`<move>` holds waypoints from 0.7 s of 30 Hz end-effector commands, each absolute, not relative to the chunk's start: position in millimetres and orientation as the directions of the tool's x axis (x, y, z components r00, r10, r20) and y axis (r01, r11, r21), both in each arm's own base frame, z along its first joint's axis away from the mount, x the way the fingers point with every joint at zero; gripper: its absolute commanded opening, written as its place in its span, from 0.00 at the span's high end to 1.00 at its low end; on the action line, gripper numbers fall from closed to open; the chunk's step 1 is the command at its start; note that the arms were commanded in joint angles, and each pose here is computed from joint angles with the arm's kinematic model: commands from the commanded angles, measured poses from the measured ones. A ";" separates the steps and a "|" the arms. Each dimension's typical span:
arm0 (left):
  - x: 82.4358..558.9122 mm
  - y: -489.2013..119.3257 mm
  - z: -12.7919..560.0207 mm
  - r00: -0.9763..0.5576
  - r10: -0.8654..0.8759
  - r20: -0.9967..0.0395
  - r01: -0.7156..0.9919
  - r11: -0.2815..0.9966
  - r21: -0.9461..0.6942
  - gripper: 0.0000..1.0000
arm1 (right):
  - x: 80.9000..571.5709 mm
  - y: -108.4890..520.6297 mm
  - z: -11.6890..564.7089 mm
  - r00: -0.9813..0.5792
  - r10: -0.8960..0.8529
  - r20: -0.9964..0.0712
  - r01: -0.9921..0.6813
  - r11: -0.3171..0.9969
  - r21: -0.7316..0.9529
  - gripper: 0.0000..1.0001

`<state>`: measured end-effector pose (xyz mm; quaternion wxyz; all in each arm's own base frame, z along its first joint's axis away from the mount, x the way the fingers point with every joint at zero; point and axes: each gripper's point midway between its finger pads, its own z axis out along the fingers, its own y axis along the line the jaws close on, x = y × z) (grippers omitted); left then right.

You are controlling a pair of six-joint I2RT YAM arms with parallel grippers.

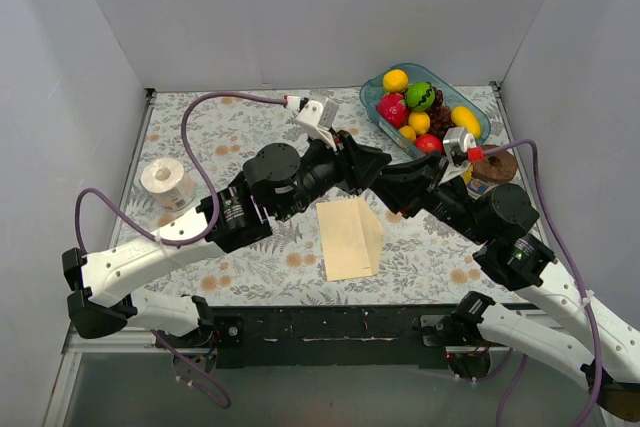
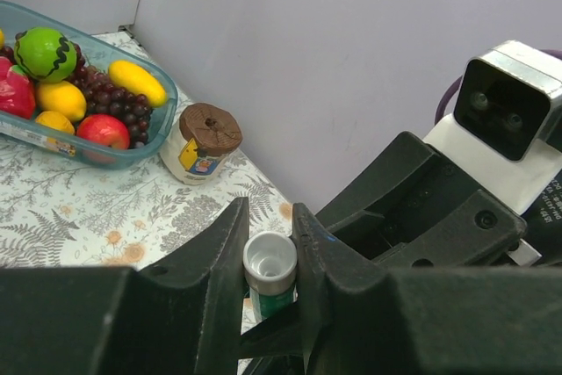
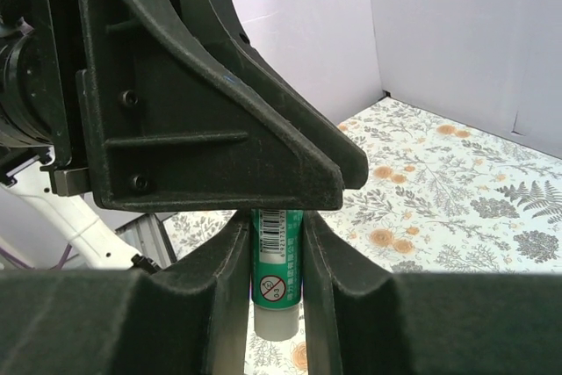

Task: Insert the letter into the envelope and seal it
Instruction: Unscrew the solid glue.

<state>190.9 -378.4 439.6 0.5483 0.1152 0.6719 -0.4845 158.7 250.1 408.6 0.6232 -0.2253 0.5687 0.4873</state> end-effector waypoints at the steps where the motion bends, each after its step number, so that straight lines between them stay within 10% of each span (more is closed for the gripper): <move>1: 191.2 -386.0 444.5 -0.318 -0.296 -0.901 0.736 0.522 -0.431 1.00 | 160.8 247.2 423.6 -0.102 0.378 -0.920 -0.859 0.432 0.273 0.99; 21: 119.5 -407.4 456.4 -0.305 -0.135 -0.943 0.928 0.182 -0.326 1.00 | 122.8 257.4 432.4 -0.057 0.300 -0.952 -0.954 0.263 0.140 0.99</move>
